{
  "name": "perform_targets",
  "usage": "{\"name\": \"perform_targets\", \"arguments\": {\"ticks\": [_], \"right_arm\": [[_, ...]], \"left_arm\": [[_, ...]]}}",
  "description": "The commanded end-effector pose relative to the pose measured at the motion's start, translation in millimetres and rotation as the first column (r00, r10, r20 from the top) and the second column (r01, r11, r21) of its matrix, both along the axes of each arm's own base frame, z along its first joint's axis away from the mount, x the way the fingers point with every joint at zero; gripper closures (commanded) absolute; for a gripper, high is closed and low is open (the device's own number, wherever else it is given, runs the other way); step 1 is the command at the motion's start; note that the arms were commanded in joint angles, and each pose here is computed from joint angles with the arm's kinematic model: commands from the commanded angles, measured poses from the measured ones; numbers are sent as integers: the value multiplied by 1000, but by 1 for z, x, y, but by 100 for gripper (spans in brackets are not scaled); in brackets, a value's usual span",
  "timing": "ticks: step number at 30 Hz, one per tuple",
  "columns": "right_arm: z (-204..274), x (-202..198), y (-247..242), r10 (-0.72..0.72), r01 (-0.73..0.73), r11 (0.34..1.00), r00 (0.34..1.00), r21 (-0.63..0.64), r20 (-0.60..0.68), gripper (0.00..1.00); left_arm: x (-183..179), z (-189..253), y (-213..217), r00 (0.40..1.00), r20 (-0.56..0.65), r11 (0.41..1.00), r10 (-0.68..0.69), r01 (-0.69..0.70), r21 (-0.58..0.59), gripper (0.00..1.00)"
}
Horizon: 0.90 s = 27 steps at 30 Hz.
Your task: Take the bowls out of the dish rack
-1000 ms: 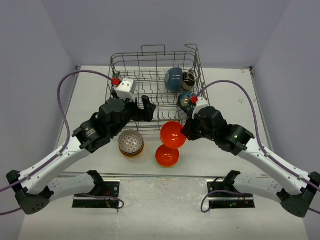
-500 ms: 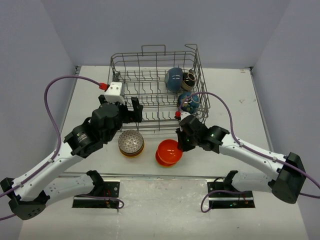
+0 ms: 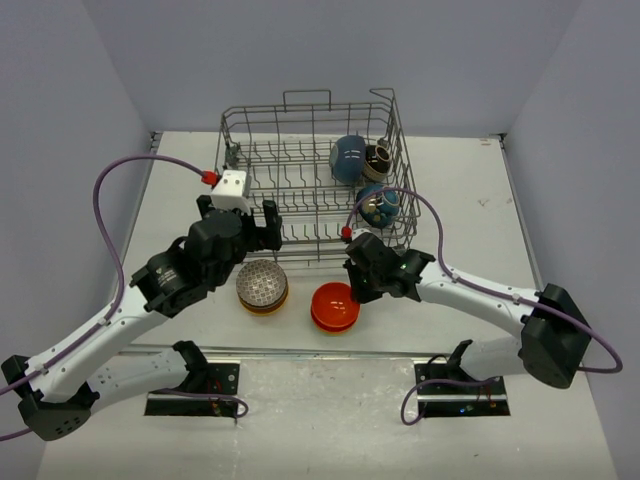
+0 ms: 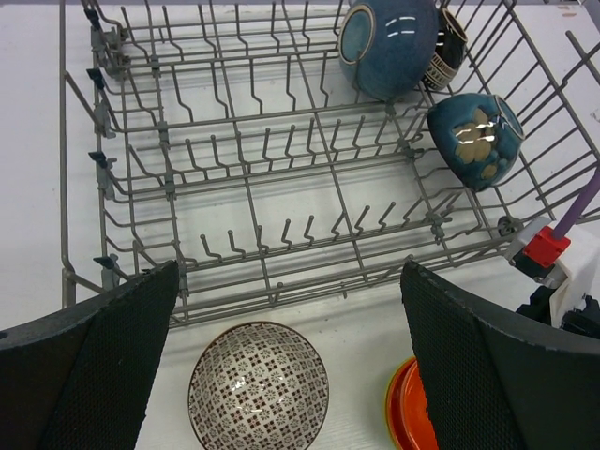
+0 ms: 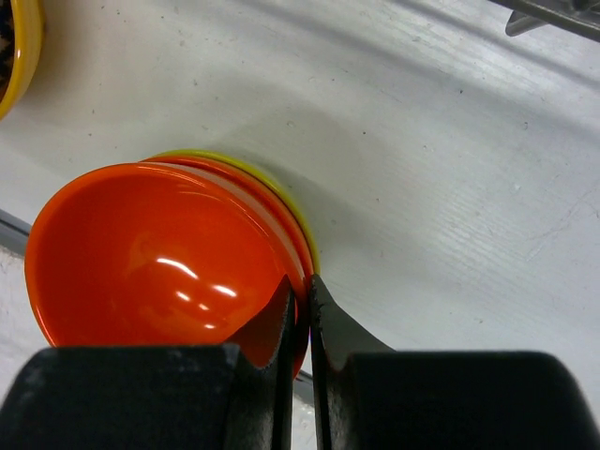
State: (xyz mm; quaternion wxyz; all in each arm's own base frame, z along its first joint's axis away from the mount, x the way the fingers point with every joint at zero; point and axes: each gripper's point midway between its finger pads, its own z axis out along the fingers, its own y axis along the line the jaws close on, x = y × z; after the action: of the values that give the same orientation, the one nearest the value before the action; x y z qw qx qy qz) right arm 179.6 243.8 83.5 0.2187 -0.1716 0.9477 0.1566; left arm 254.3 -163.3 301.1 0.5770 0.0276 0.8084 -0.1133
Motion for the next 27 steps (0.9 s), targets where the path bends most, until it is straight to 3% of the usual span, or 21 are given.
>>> {"name": "perform_targets", "arguments": {"ticks": [1,3,5,6,12,16,18,19,20,21,27], "right_arm": [[8,11,9,-36,34,999,998,39,46,98],[6,11,7,-41,40,999,998,28,40,96],[6,12,5,-53,52,998,998,21,45,90],[8,12,4,-54,53,998,997,24,49,81],[23,8,6,-44,40,997,997,66,62,66],[30,6,5,-40,34,996,997,81,72,62],[31,6,1,-46,41,997,996,71,75,65],[32,6,0,-48,42,997,996,72,79,70],[34,6,-1,-48,42,996,995,74,83,84],[33,5,0,-44,38,996,996,78,83,88],[16,4,1,-37,35,998,998,50,50,97]], "left_arm": [[1,2,11,999,21,999,34,-35,16,0],[0,1,12,999,23,999,37,-38,16,0],[0,2,14,999,28,999,43,-43,14,0],[0,1,14,999,27,999,46,-46,16,0],[1,-3,12,999,21,999,44,-45,22,0],[2,-2,11,999,22,999,41,-42,22,0],[3,-3,10,999,21,999,41,-42,23,0],[3,-4,10,999,19,999,41,-41,26,0],[3,-4,10,999,19,999,42,-43,26,0],[3,-4,11,999,20,999,43,-44,28,0],[3,-4,9,999,19,999,39,-39,28,0]]}}
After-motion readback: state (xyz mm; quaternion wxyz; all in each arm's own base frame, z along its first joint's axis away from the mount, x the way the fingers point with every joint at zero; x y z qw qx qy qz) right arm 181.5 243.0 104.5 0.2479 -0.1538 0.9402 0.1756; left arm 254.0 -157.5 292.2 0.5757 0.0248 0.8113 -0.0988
